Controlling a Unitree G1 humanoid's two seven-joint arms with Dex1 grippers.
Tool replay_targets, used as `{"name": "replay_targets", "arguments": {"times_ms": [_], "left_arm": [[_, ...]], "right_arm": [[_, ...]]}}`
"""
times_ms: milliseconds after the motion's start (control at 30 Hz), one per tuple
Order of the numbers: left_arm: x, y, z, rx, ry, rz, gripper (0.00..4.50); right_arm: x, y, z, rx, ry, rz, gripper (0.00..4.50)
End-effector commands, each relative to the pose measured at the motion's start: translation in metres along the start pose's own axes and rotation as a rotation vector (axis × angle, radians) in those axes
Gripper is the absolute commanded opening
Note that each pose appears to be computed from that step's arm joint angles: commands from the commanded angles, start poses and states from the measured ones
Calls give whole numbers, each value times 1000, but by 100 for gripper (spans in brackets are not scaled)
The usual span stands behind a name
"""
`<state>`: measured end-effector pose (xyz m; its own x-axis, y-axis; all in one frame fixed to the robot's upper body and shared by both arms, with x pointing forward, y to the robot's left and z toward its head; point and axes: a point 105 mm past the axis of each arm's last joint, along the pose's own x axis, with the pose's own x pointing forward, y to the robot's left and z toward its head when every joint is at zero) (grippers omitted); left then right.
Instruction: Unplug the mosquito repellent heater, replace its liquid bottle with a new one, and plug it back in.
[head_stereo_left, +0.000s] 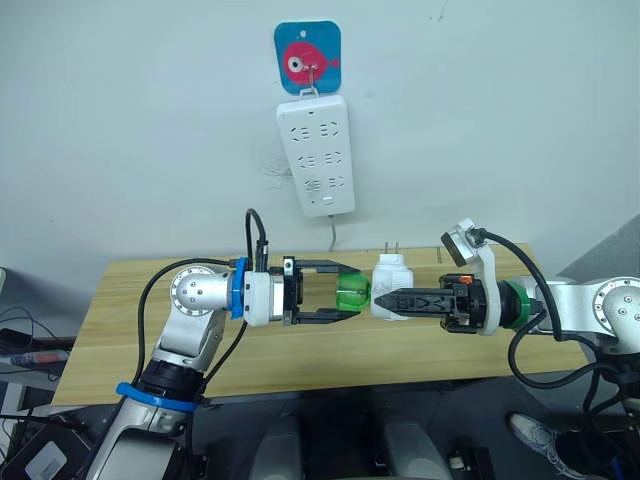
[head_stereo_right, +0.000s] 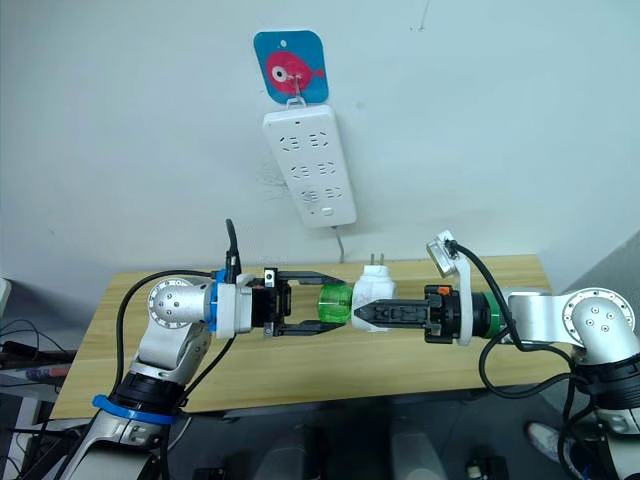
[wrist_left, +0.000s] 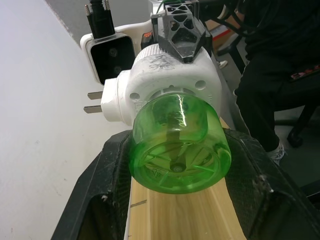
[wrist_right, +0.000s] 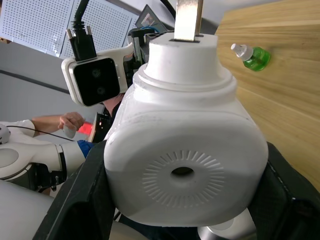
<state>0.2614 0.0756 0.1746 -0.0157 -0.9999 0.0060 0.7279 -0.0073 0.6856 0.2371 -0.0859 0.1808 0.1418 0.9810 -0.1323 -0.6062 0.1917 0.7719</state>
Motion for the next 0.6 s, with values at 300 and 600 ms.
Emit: {"name": "replay_targets", "arguments": {"times_ms": [300,600], "left_arm": [[-16,-10,13,-966,192,-299,225],[-7,14,4,-876,190,-196,225]], "right_arm": [[0,16,-2,-54,31,56,299],[1,17,-3,-58,32,60,299]]}}
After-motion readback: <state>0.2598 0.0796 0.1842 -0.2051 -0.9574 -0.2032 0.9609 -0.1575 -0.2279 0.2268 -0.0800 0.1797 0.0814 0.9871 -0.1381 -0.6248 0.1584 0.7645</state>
